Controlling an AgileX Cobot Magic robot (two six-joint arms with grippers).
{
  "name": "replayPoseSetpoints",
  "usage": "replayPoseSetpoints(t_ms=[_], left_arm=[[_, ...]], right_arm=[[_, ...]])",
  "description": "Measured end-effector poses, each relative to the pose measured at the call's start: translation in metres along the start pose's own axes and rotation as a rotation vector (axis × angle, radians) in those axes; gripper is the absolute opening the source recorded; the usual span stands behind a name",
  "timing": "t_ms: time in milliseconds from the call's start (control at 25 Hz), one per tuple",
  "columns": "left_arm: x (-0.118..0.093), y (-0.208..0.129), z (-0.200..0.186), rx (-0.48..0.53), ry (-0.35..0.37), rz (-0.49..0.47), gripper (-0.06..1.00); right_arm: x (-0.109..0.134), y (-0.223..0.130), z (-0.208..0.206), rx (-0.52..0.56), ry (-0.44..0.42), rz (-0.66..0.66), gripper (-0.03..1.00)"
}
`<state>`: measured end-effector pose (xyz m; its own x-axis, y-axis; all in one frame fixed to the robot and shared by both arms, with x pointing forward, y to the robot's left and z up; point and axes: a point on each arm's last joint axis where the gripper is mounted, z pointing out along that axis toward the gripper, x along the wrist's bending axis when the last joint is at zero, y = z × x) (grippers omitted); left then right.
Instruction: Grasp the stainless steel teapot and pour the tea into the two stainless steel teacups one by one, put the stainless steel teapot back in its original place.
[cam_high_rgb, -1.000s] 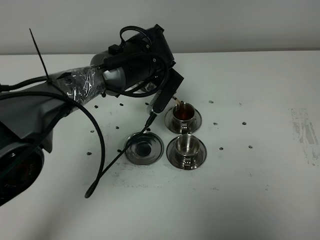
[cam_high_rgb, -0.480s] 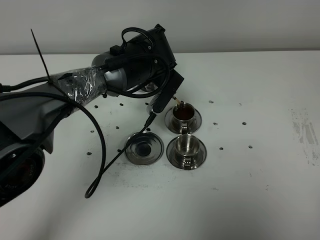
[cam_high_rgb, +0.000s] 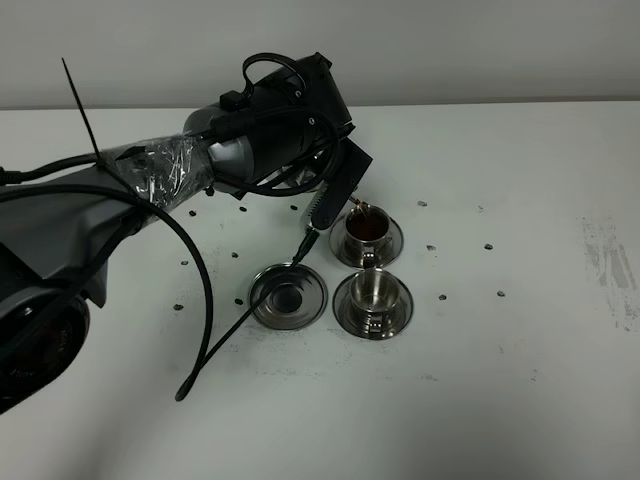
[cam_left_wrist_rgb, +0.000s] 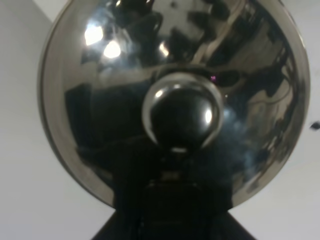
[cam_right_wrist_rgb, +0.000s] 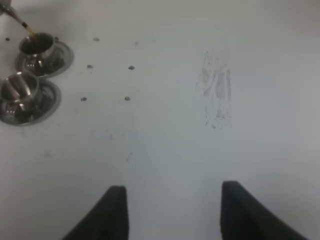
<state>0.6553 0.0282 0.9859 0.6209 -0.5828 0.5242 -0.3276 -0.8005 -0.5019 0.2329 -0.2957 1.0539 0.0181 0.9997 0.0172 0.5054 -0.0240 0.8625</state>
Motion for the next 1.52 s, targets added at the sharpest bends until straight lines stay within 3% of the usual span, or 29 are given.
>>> replayPoseSetpoints(t_ms=[320,480,640,840,1160,1520], left_arm=[[-0.009,-0.009,0.008,-0.054,-0.090,-0.110,0.20],[-0.011,-0.022,0.009,-0.082,-0.117,-0.218,0.20],[-0.011,-0.031,0.004,-0.154,-0.149,-0.389,0.20],[-0.015,-0.036,0.007,-0.264,-0.239,-0.656,0.20],[-0.022,-0.055,0.018,-0.272,-0.338,-1.041,0.20],[-0.027,-0.049,0.032,-0.294,-0.413,-1.231,0.20]], right_arm=[[0.000,0.000,0.000,0.000,0.000,0.000,0.44],[0.000,0.000,0.000,0.000,0.000,0.000,0.44],[0.000,0.000,0.000,0.000,0.000,0.000,0.44],[0.000,0.000,0.000,0.000,0.000,0.000,0.44],[0.000,0.000,0.000,0.000,0.000,0.000,0.44],[0.000,0.000,0.000,0.000,0.000,0.000,0.44]])
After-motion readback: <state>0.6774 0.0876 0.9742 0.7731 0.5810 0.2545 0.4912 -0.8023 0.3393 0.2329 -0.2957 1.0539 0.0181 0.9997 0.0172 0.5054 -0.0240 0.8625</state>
